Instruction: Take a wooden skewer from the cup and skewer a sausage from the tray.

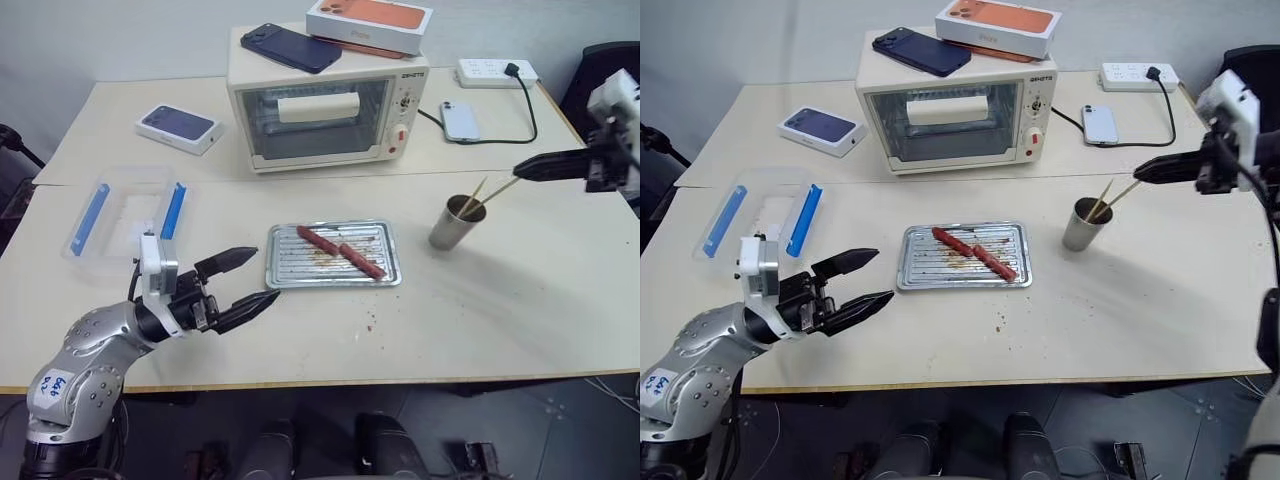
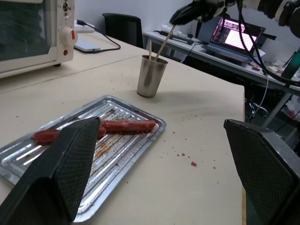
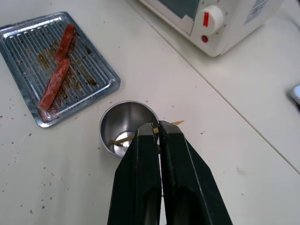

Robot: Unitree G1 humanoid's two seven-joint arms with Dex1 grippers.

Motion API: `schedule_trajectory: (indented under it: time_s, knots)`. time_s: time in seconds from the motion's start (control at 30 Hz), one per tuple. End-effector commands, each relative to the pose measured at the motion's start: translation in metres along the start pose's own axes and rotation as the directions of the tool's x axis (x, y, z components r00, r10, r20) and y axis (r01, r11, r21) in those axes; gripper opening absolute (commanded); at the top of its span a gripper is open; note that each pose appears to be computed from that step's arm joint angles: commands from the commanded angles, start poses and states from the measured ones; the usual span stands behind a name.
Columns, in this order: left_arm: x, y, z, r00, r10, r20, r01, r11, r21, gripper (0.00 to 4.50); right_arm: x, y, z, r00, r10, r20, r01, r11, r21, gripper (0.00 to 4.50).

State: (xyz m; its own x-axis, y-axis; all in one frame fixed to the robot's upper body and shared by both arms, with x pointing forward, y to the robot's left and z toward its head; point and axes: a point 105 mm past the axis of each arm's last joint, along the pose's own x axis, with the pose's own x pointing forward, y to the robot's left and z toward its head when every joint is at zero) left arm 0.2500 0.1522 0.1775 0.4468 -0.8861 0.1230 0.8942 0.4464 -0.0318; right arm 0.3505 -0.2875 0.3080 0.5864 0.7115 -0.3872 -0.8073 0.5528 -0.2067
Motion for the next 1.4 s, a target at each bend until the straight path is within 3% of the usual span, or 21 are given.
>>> schedule_trajectory:
  time_s: [0.03,0.2,0.33,0.43,0.63,0.93,1.07,1.4]
  knots:
    - [-0.004,0.0,-0.001,1.0,-0.015,-0.01,0.016,1.0,0.017,4.5,-0.024,0.023,0.037,0.987,0.102,0.127,-0.105,0.994,0.016,0.03]
    - [-0.003,0.0,-0.002,0.999,-0.041,0.011,0.041,0.999,0.007,4.5,-0.022,0.049,0.05,0.927,0.248,0.282,-0.285,0.954,0.097,0.03]
    - [0.017,-0.006,0.008,0.99,-0.125,0.058,0.125,0.992,0.008,4.5,0.011,0.077,0.052,0.787,0.432,0.441,-0.531,0.838,0.127,0.03]
    - [0.029,-0.018,0.016,0.974,-0.218,0.06,0.22,0.975,-0.04,4.5,0.038,0.096,0.049,0.692,0.485,0.534,-0.635,0.761,0.131,0.03]
    - [0.051,-0.028,0.039,0.953,-0.285,0.107,0.287,0.958,0.0,4.5,0.082,0.133,0.038,0.594,0.518,0.615,-0.725,0.676,0.131,0.03]
    - [0.07,-0.04,0.044,0.933,-0.33,0.145,0.333,0.943,-0.003,4.5,0.111,0.162,0.034,0.547,0.491,0.678,-0.752,0.644,0.141,0.03]
    - [0.07,-0.037,0.044,0.937,-0.308,0.165,0.313,0.95,-0.009,3.73,0.111,0.166,0.034,0.543,0.487,0.684,-0.757,0.637,0.147,0.0]
    - [0.07,-0.033,0.044,0.944,-0.277,0.18,0.283,0.959,-0.01,1.23,0.113,0.171,0.03,0.537,0.447,0.715,-0.756,0.631,0.173,0.0]
